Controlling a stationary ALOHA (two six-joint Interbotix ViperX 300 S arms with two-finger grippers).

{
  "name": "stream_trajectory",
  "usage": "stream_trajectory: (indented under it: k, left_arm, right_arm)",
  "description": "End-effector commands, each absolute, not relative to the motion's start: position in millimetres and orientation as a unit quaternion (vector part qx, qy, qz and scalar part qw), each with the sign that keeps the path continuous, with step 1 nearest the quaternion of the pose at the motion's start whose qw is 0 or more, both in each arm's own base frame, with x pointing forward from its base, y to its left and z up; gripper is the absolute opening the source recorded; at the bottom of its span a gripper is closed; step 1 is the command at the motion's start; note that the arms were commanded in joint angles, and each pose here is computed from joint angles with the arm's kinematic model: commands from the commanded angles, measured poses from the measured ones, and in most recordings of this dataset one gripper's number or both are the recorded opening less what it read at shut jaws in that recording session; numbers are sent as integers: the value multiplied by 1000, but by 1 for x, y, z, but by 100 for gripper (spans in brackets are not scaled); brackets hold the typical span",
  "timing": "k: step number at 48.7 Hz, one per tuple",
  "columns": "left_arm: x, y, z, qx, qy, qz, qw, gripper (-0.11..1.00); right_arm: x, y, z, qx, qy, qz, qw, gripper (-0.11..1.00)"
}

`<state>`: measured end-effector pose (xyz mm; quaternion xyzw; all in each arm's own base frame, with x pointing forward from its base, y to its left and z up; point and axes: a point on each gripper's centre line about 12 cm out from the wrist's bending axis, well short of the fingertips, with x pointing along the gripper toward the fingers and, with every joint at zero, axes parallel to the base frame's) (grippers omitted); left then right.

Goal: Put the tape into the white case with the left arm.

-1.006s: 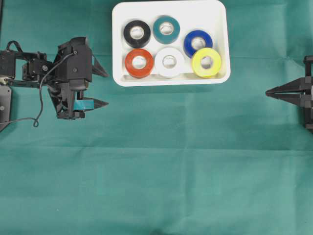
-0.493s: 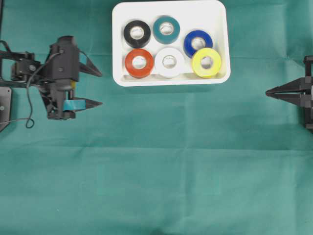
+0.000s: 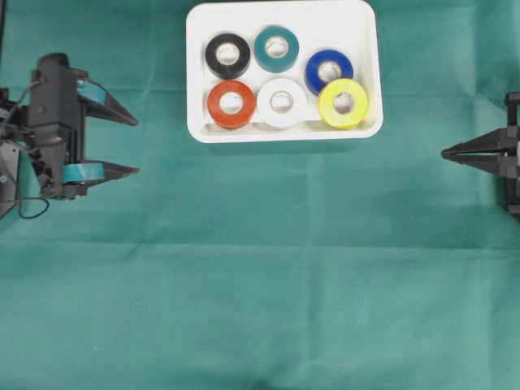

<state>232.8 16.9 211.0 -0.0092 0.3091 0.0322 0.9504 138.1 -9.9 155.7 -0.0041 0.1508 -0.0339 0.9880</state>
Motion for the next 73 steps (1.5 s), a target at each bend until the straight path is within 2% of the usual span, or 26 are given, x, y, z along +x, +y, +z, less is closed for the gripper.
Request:
stream_trajectory:
  k: [1,49,73]
  left_arm:
    - [230,16,218,-12,291,32,956,89]
    - [171,12,213,-15,220,34,975,89]
    - [156,11,214,-14,189,34,981,89]
  right_arm:
    - [140,-10,161,-4,143,-34,989,-9]
    - [141,-10,161,-4,142,-35,989,-9]
    - [141,-10,162,-4,141,-35,989,-9]
